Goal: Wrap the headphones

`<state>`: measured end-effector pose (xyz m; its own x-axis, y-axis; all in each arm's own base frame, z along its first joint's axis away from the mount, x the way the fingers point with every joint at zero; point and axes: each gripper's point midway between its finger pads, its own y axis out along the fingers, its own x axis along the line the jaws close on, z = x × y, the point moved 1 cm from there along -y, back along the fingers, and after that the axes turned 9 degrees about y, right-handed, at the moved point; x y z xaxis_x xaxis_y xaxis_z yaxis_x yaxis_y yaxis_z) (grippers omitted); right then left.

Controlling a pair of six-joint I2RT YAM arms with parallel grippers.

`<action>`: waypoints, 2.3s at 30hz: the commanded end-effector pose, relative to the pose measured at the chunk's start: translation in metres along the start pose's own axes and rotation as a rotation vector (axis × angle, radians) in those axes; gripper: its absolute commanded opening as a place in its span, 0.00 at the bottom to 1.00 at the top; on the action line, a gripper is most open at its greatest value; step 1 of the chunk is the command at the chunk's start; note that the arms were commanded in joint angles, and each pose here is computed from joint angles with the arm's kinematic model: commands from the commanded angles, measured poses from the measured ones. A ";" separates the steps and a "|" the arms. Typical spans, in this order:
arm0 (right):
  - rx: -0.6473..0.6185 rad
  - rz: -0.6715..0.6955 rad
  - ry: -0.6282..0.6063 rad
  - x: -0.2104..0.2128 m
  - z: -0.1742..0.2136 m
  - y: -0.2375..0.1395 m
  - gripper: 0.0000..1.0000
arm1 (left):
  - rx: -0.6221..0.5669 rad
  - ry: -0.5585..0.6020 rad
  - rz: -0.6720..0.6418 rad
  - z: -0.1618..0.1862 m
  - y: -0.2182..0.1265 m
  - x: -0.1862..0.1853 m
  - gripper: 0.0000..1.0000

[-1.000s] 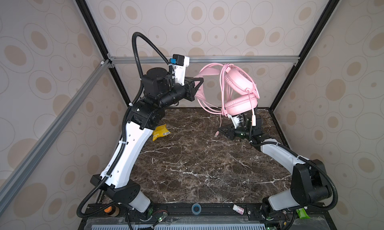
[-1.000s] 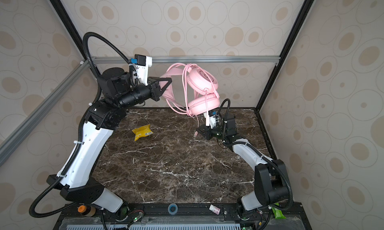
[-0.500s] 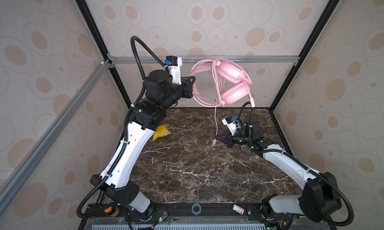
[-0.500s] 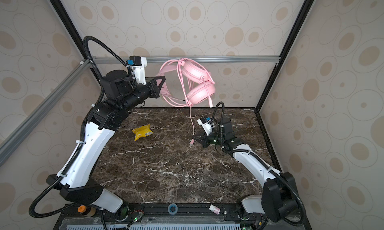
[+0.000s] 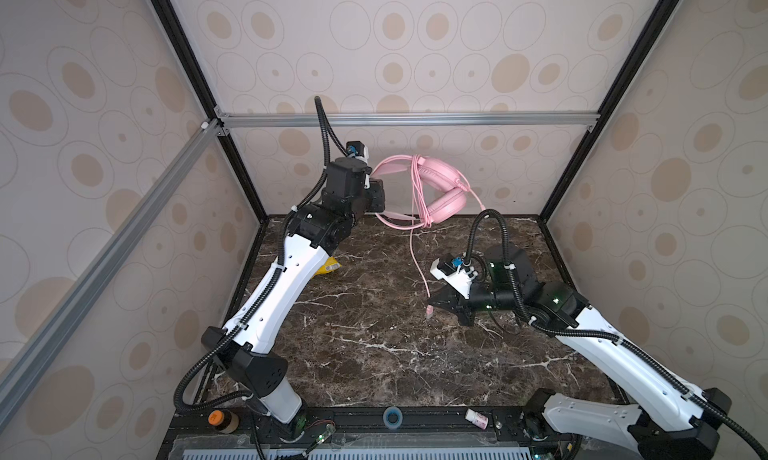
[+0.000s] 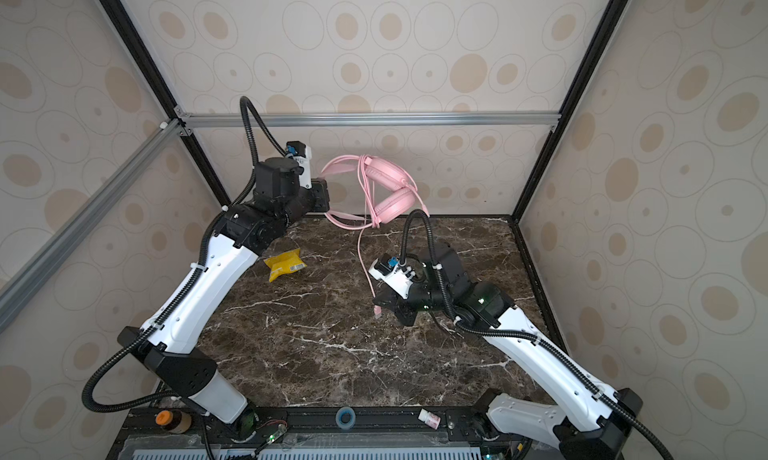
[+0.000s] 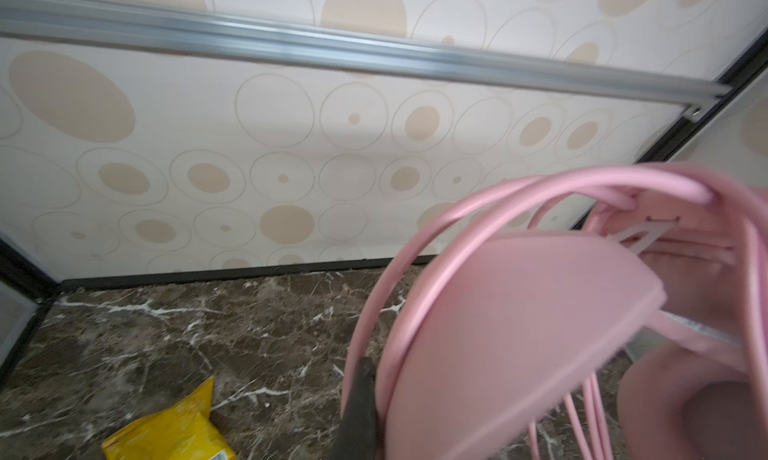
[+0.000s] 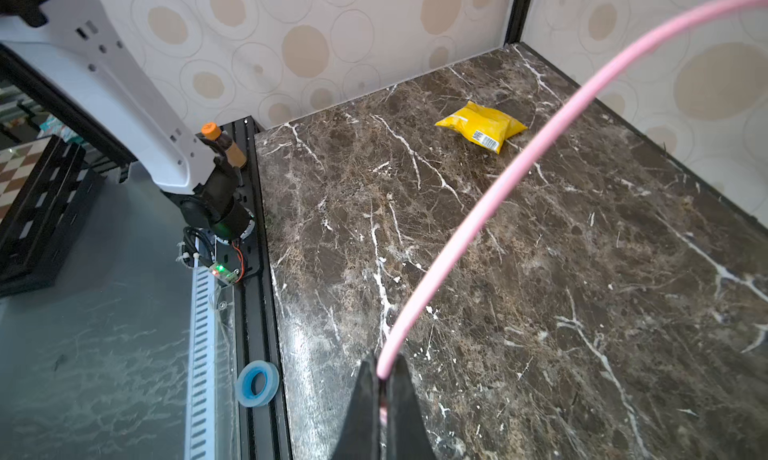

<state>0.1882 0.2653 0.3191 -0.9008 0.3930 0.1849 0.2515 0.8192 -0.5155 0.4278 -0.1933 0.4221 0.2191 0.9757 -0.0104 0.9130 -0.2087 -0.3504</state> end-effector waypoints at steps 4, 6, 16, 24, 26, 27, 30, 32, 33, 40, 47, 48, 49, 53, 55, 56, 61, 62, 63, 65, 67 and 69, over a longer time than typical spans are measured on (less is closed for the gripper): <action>0.110 0.082 -0.141 0.000 -0.005 -0.019 0.00 | -0.003 0.085 -0.095 0.007 0.001 0.017 0.00; 0.116 0.101 -0.179 -0.001 -0.015 -0.023 0.00 | 0.027 0.119 -0.090 0.019 0.006 0.015 0.00; 0.100 0.315 -0.304 -0.046 -0.064 -0.010 0.00 | 0.166 0.336 0.059 0.074 0.012 -0.014 0.00; 0.152 0.401 -0.332 -0.076 -0.077 0.004 0.00 | 0.215 0.376 0.152 0.120 0.001 -0.020 0.00; 0.133 0.418 -0.320 -0.083 -0.083 0.000 0.00 | 0.221 0.377 0.183 0.127 -0.002 -0.023 0.00; 0.129 0.429 -0.321 -0.087 -0.085 0.000 0.00 | 0.218 0.379 0.207 0.129 -0.004 -0.026 0.00; 0.137 0.451 -0.314 -0.099 -0.084 0.001 0.00 | 0.199 0.377 0.282 0.129 -0.010 -0.037 0.00; 0.113 0.466 -0.266 -0.110 -0.084 -0.003 0.00 | 0.194 0.377 0.327 0.129 -0.014 -0.043 0.00; 0.080 0.464 -0.219 -0.117 -0.085 -0.006 0.00 | 0.193 0.377 0.353 0.130 -0.017 -0.047 0.00; 0.012 0.432 -0.095 -0.137 -0.075 -0.004 0.00 | 0.180 0.374 0.492 0.133 -0.033 -0.065 0.00; -0.043 0.418 0.004 -0.153 -0.064 -0.008 0.00 | 0.118 0.374 0.573 0.123 -0.052 -0.074 0.00; -0.046 0.417 0.014 -0.155 -0.062 -0.009 0.00 | 0.108 0.369 0.577 0.122 -0.054 -0.074 0.00; -0.056 0.414 0.029 -0.156 -0.061 -0.010 0.00 | 0.100 0.362 0.580 0.120 -0.055 -0.074 0.00; -0.114 0.384 0.102 -0.158 -0.060 -0.014 0.00 | 0.072 0.331 0.594 0.113 -0.058 -0.077 0.00; -0.137 0.357 0.148 -0.158 -0.059 -0.015 0.00 | 0.048 0.313 0.609 0.109 -0.061 -0.079 0.00; -0.155 0.335 0.173 -0.158 -0.059 -0.015 0.00 | 0.033 0.301 0.615 0.106 -0.062 -0.080 0.00; -0.294 0.268 0.278 -0.163 -0.062 -0.032 0.00 | -0.028 0.251 0.654 0.092 -0.071 -0.085 0.00; -0.308 0.255 0.293 -0.164 -0.061 -0.034 0.00 | -0.039 0.243 0.660 0.090 -0.072 -0.086 0.00; -0.314 0.243 0.303 -0.164 -0.060 -0.035 0.00 | -0.049 0.233 0.660 0.087 -0.073 -0.086 0.00; -0.316 0.229 0.325 -0.168 -0.055 -0.037 0.00 | -0.060 0.222 0.664 0.086 -0.074 -0.085 0.00; -0.312 0.187 0.350 -0.169 -0.050 -0.033 0.00 | -0.061 0.211 0.672 0.086 -0.075 -0.086 0.00; -0.307 0.131 0.379 -0.168 -0.045 -0.025 0.00 | -0.058 0.199 0.683 0.088 -0.074 -0.087 0.00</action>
<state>0.3386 0.2025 0.3410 -0.6984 0.5953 0.3973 0.4962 0.8028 -0.3306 0.3275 -0.2503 0.3197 0.7532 0.6578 -0.0053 0.5942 -0.6839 -0.4233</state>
